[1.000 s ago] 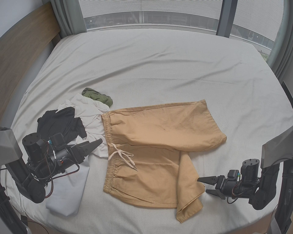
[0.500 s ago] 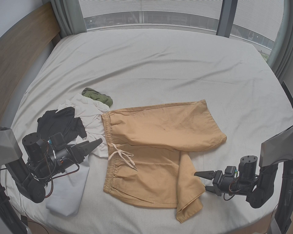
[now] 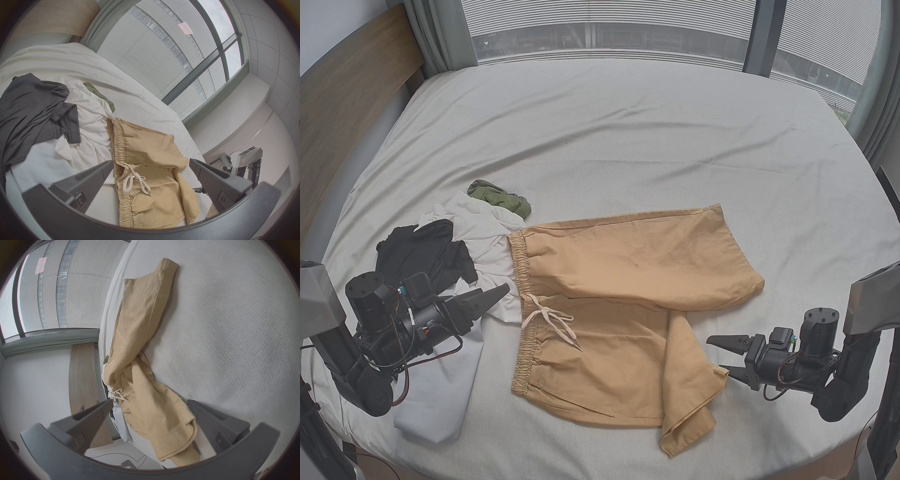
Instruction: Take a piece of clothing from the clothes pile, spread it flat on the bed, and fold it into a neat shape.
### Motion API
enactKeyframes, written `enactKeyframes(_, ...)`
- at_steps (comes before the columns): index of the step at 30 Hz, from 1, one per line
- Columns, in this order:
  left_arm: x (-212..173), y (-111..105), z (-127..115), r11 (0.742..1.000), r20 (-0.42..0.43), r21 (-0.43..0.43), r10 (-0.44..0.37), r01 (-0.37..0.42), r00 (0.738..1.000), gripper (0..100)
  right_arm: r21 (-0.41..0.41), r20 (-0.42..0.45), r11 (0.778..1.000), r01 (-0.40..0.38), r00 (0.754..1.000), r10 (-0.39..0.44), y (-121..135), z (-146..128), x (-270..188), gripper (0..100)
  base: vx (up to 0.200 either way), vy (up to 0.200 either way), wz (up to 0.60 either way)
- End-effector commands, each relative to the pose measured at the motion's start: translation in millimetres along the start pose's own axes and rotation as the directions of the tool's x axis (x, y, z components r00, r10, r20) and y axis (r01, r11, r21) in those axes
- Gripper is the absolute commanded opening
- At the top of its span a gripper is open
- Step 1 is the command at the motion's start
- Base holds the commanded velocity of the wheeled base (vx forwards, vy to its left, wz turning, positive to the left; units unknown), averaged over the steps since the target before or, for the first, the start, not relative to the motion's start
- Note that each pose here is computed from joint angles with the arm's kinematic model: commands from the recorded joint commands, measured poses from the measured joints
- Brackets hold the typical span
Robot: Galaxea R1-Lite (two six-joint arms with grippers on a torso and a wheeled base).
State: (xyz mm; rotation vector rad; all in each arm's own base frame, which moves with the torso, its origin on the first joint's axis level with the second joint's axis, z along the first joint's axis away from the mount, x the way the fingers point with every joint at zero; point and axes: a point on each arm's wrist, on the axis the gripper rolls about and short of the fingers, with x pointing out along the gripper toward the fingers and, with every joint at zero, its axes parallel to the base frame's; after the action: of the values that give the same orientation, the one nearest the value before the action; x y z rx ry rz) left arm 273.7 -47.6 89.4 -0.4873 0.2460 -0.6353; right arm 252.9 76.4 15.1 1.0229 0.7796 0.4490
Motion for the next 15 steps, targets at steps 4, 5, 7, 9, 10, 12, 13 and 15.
enactKeyframes(4, 0.1, 0.2, -0.1, 1.000, 0.000, -0.001, 0.001, -0.001, 1.000, 100, -0.001, -0.003, 1.000, 0.000, 1.000, 0.000, 0.8, -1.1, -1.3, 0, 0.000, 0.000, 0.00)
enactKeyframes(5, 0.1, 0.2, -0.1, 1.000, 0.000, -0.001, 0.001, -0.001, 1.000, 100, -0.001, -0.003, 1.000, 0.000, 1.000, 0.000, 0.8, -1.1, -1.3, 0, 0.000, 0.000, 0.00)
enactKeyframes(7, 0.1, 0.2, -0.1, 1.000, 0.000, -0.001, 0.001, -0.001, 1.000, 100, 0.002, -0.002, 1.000, 0.004, 1.000, -0.004, -0.3, -1.3, -1.4, 0, 0.000, 0.000, 0.00)
enactKeyframes(9, -0.1, 0.6, 0.1, 1.000, 0.001, -0.001, 0.002, -0.002, 1.000, 100, 0.002, -0.002, 1.000, 0.007, 1.000, -0.007, -1.1, -1.5, -1.9, 0, 0.000, 0.000, 0.00)
enactKeyframes(10, -0.2, 0.3, 0.4, 1.000, 0.002, 0.000, 0.001, -0.001, 1.000, 100, 0.004, -0.004, 1.000, 0.009, 1.000, -0.009, -1.4, -2.0, -2.4, 0, 0.000, 0.000, 0.00)
enactKeyframes(12, 0.0, 0.0, 0.2, 1.000, 0.001, 0.000, 0.000, 0.000, 1.000, 100, 0.002, -0.003, 1.000, 0.013, 1.000, -0.013, -1.7, -2.1, -4.0, 0, 0.000, 0.000, 0.00)
enactKeyframes(13, 0.0, 0.0, 0.2, 1.000, 0.001, 0.000, 0.000, 0.000, 1.000, 100, 0.002, -0.003, 1.000, 0.013, 1.000, -0.013, -1.7, -2.1, -4.0, 0, 0.000, 0.000, 0.00)
enactKeyframes(15, 0.0, 0.0, 0.2, 1.000, 0.001, 0.000, 0.000, 0.000, 1.000, 100, 0.004, 0.002, 1.000, 0.021, 1.000, -0.021, -3.6, -1.4, -6.0, 0, 0.000, 0.000, 0.00)
